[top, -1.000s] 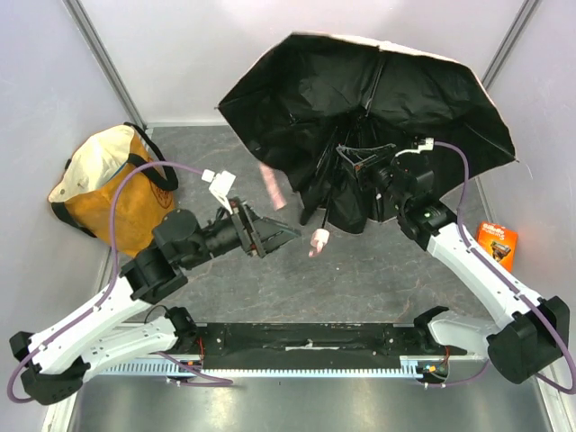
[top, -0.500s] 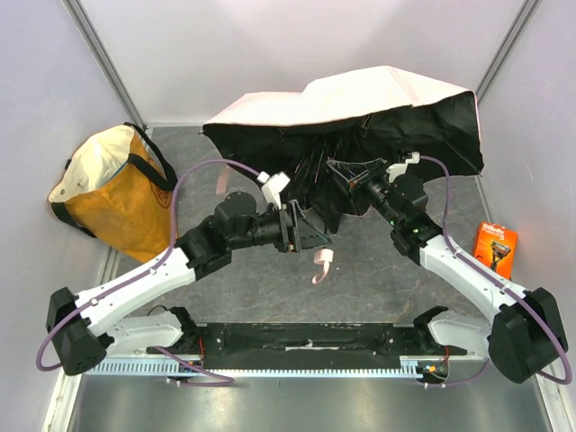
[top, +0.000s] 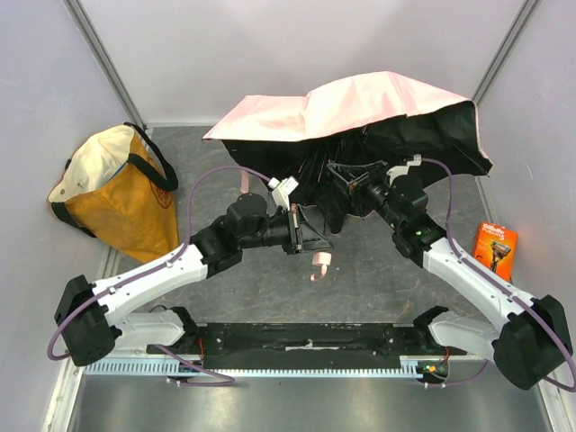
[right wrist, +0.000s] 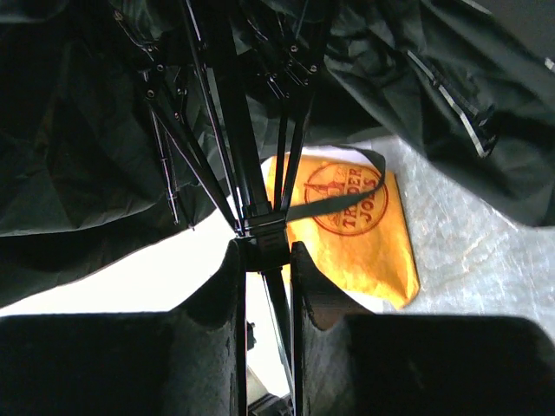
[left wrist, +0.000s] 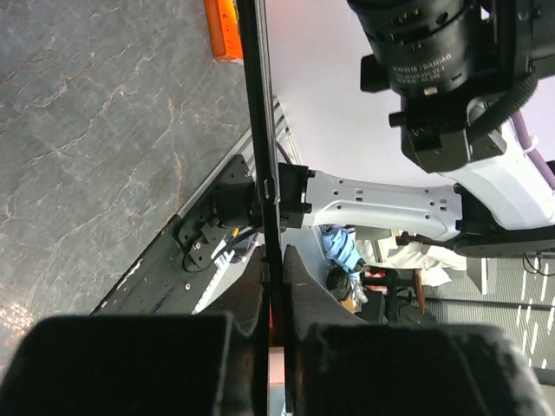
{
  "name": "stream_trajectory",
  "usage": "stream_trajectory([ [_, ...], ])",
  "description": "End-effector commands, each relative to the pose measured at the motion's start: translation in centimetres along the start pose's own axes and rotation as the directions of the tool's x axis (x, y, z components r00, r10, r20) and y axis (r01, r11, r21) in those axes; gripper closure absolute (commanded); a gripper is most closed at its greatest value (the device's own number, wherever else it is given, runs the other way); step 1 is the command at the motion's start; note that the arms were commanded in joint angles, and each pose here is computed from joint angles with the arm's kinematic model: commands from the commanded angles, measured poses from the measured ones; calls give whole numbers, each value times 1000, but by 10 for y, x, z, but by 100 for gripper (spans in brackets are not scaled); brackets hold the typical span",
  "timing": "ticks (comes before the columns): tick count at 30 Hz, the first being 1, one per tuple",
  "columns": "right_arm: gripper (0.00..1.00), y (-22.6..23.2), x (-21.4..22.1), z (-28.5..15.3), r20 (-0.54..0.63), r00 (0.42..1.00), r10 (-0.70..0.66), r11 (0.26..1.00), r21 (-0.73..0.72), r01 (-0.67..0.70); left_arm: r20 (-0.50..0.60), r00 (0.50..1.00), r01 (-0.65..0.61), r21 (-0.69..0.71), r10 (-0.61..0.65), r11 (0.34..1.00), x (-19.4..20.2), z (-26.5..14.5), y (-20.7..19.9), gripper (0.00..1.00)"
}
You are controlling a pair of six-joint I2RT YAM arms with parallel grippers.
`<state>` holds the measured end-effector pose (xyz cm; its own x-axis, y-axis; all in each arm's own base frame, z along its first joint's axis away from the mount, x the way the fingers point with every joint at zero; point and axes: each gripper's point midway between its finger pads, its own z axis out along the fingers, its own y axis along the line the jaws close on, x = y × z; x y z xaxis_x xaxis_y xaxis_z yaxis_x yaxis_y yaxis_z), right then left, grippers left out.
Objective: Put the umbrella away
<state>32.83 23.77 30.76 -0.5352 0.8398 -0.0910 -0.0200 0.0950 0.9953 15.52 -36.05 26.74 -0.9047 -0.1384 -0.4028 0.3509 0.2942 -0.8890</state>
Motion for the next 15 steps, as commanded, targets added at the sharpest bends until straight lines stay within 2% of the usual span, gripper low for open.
stream_trajectory([
  [1,100,-19,58,-13,-114,993,3,994,110,10,177,978,-126,73,111,989,-42,-16,-41,98],
  [3,100,-34,76,-17,-136,991,-1,991,133,19,205,970,-147,71,130,987,-49,-22,-44,98],
  [6,100,-48,76,-20,-116,992,50,990,138,-34,226,964,-156,40,143,987,-54,-27,-42,98],
  [10,100,-29,78,-11,-136,991,11,990,138,8,229,965,-144,49,129,988,-58,-31,-46,98],
  [14,100,5,70,-4,-108,994,-32,996,83,41,233,964,-146,55,130,988,-63,-39,-54,98],
  [15,100,12,69,-3,-108,993,-50,995,75,58,237,962,-151,54,134,987,-65,-42,-55,92],
])
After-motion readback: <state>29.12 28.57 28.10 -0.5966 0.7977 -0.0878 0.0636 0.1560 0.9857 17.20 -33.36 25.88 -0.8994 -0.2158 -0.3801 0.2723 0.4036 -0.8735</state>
